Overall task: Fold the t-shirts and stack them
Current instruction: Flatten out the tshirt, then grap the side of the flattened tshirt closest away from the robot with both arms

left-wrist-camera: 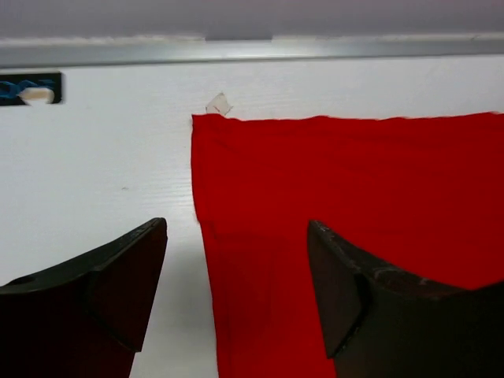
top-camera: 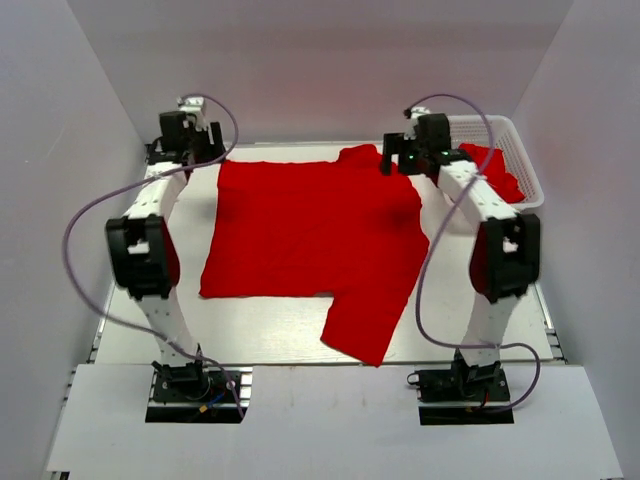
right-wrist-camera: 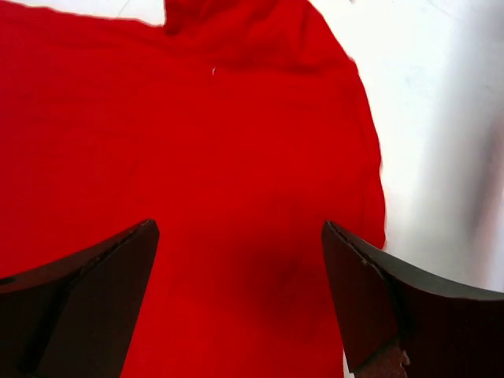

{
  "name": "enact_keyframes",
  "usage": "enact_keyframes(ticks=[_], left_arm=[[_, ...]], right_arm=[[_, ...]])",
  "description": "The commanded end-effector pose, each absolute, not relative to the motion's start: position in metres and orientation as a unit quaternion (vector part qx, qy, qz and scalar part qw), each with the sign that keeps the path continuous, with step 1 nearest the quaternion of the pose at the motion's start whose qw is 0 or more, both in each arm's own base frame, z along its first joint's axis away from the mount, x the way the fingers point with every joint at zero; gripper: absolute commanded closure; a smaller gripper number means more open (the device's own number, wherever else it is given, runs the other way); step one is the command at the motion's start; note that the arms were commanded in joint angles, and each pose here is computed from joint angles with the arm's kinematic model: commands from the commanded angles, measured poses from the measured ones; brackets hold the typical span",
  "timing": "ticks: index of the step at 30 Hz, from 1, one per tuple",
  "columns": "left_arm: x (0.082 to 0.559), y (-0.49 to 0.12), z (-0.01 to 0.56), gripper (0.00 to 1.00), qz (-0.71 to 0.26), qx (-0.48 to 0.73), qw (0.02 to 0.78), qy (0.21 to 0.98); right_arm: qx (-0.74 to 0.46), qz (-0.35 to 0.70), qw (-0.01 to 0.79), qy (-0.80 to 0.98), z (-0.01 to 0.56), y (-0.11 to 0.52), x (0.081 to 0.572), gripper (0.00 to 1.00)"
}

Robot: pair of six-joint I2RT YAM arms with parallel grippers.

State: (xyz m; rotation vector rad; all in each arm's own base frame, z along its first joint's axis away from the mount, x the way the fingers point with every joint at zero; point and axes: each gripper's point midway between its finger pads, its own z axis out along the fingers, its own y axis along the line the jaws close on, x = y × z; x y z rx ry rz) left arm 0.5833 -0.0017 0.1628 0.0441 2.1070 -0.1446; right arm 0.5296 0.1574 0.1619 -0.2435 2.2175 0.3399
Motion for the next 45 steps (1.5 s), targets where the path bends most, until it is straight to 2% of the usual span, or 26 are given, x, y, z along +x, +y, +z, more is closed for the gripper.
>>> enact_keyframes(ticks=[1,4,5,6,7,8,9,10,11,13,14,19,25,30,31,34,39,45], left_arm=[[0.529,-0.006,0.294,0.17,-0.059,0.018,0.591,0.805],[0.483,-0.011,0.283,0.17,-0.078,-0.011,0.566,0.820],[0.460,-0.013,0.303,0.17,-0.082,-0.015,0.581,0.810],[0.443,-0.010,0.282,0.17,-0.079,-0.030,0.562,0.823],[0.431,-0.012,0.279,0.17,-0.087,-0.043,0.556,0.826],[0.411,-0.012,0.255,0.17,-0.085,-0.055,0.524,0.846],[0.393,-0.006,0.263,0.17,-0.074,-0.071,0.530,0.842],[0.381,-0.005,0.256,0.17,-0.075,-0.089,0.522,0.845],[0.363,0.000,0.231,0.17,-0.063,-0.113,0.493,0.860],[0.339,0.001,0.232,0.17,-0.062,-0.129,0.498,0.855],[0.324,0.005,0.212,0.17,-0.051,-0.152,0.473,0.866],[0.280,0.017,0.163,0.17,-0.024,-0.214,0.409,0.887],[0.254,0.015,0.103,0.17,-0.019,-0.262,0.332,0.906],[0.238,0.021,0.084,0.17,0.003,-0.301,0.306,0.903],[0.237,0.022,0.083,0.21,0.006,-0.311,0.302,0.901],[0.235,0.025,0.076,0.23,0.016,-0.324,0.297,0.898],[0.228,0.022,0.043,0.30,0.021,-0.327,0.252,0.911],[0.231,0.024,0.034,0.43,0.024,-0.332,0.257,0.907]], right_arm=[[-0.073,0.156,0.498,0.850,0.240,0.147,0.491,0.11],[-0.045,0.145,0.504,0.850,0.251,0.131,0.451,0.11],[-0.037,0.146,0.486,0.861,0.233,0.127,0.436,0.11],[-0.028,0.153,0.467,0.870,0.215,0.128,0.420,0.11],[-0.035,0.170,0.493,0.852,0.242,0.129,0.400,0.11],[-0.031,0.171,0.474,0.863,0.224,0.128,0.385,0.11],[-0.017,0.177,0.445,0.877,0.200,0.127,0.367,0.11],[-0.018,0.189,0.463,0.866,0.219,0.127,0.348,0.11],[-0.006,0.188,0.428,0.884,0.184,0.124,0.327,0.11],[0.002,0.197,0.428,0.882,0.182,0.124,0.305,0.11],[0.013,0.196,0.418,0.887,0.168,0.119,0.287,0.11],[0.036,0.189,0.344,0.919,0.124,0.114,0.239,0.12],[0.051,0.189,0.274,0.942,0.090,0.114,0.200,0.12],[0.050,0.198,0.237,0.950,0.072,0.120,0.182,0.13],[0.049,0.203,0.227,0.951,0.069,0.122,0.178,0.13],[0.044,0.200,0.216,0.955,0.062,0.125,0.173,0.13],[0.043,0.192,0.190,0.962,0.054,0.126,0.163,0.13],[0.044,0.196,0.181,0.963,0.055,0.133,0.162,0.13]])
